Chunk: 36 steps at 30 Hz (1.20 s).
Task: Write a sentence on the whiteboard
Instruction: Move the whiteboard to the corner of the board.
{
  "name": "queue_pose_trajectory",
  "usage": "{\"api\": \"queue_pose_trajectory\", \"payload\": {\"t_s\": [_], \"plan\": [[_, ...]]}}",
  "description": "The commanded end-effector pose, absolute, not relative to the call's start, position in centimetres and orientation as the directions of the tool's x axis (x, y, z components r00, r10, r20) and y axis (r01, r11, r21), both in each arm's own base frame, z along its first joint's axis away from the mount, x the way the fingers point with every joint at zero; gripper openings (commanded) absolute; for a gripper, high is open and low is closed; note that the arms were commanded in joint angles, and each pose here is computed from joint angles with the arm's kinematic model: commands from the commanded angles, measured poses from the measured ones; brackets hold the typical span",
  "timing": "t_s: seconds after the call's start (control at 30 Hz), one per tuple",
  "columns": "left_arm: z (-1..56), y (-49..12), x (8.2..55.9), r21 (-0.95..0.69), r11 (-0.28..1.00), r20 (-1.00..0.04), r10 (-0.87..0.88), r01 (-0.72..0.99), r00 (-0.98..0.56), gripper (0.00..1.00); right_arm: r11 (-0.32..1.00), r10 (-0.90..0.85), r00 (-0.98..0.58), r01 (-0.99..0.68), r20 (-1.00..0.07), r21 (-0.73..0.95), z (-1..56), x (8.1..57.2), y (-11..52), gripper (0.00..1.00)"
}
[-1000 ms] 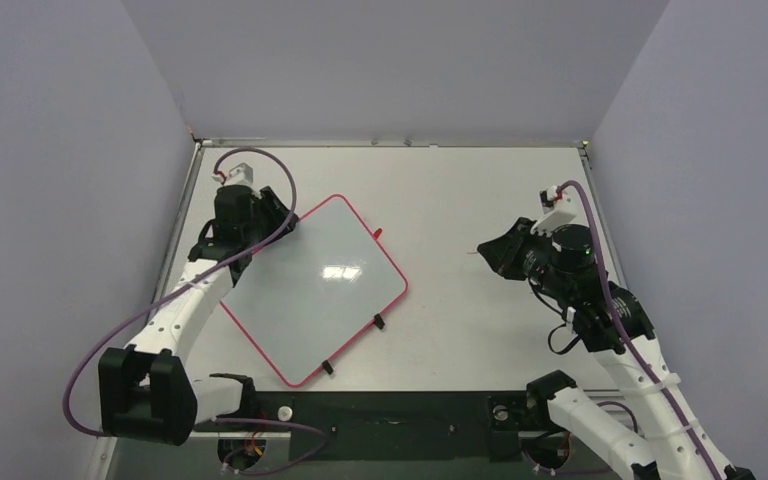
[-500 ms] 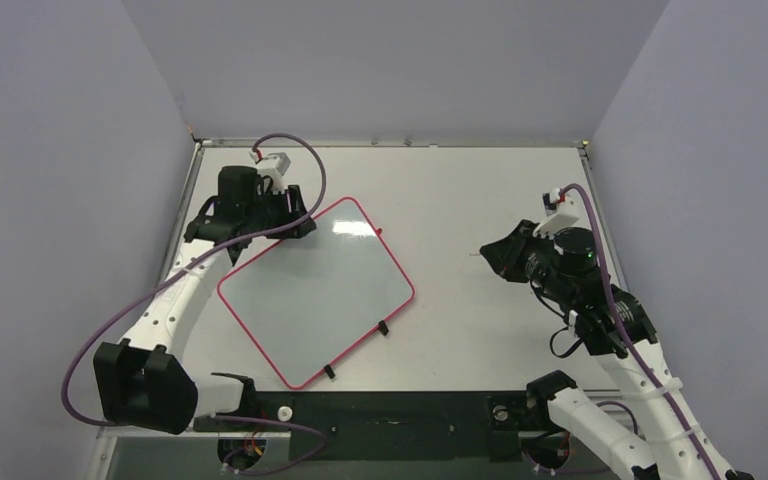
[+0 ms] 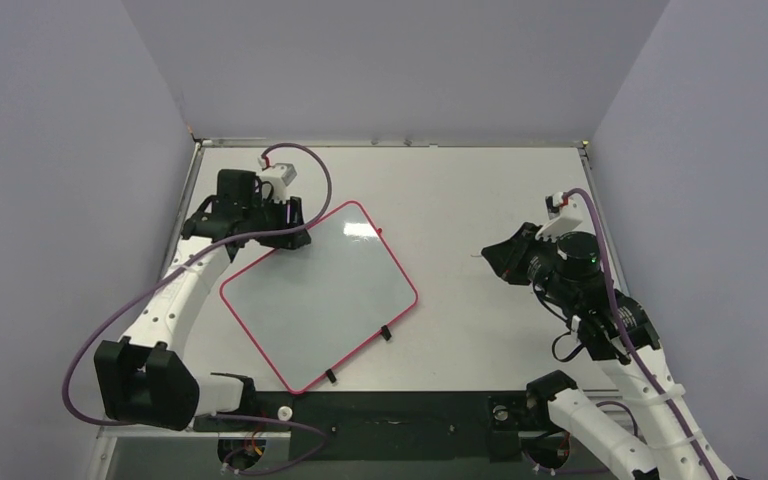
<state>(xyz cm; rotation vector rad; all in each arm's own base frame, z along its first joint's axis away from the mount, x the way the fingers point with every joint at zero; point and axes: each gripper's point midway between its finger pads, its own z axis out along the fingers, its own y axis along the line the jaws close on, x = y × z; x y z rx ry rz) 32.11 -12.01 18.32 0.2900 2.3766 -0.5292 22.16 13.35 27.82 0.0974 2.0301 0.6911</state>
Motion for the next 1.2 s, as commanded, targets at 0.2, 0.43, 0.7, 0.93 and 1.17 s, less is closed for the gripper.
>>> {"api": "queue_pose_trajectory", "payload": {"t_s": [0.2,0.43,0.7,0.93,1.17], "plan": [[19.9,-13.3,30.2,-0.383,0.828,-0.616,0.101,0.409,-0.781,0.49,0.827,0.318,-0.547,-0.24,-0.774,0.509,27.8,22.4,14.1,0.0],[16.7,-13.3,30.6,-0.386,0.844,-0.524,0.133,0.373,-0.842,0.5,0.825,0.312,-0.548,-0.249,-0.776,0.507,28.0,22.4,14.3,0.0],[16.9,-15.2,30.1,-0.483,0.772,-0.499,0.145,0.413,-0.854,0.46,0.83,0.306,-0.545,-0.249,-0.781,0.499,28.1,22.4,14.1,0.0],[19.2,-17.8,28.4,-0.601,0.648,-0.531,0.113,0.468,-0.84,0.07,0.839,0.294,-0.553,-0.241,-0.779,0.488,27.9,22.5,14.0,0.0],[20.0,-20.2,27.0,-0.652,0.543,-0.567,0.113,0.528,-0.816,0.0,0.84,0.298,-0.564,-0.228,-0.77,0.492,27.3,22.6,14.0,0.0]]}}
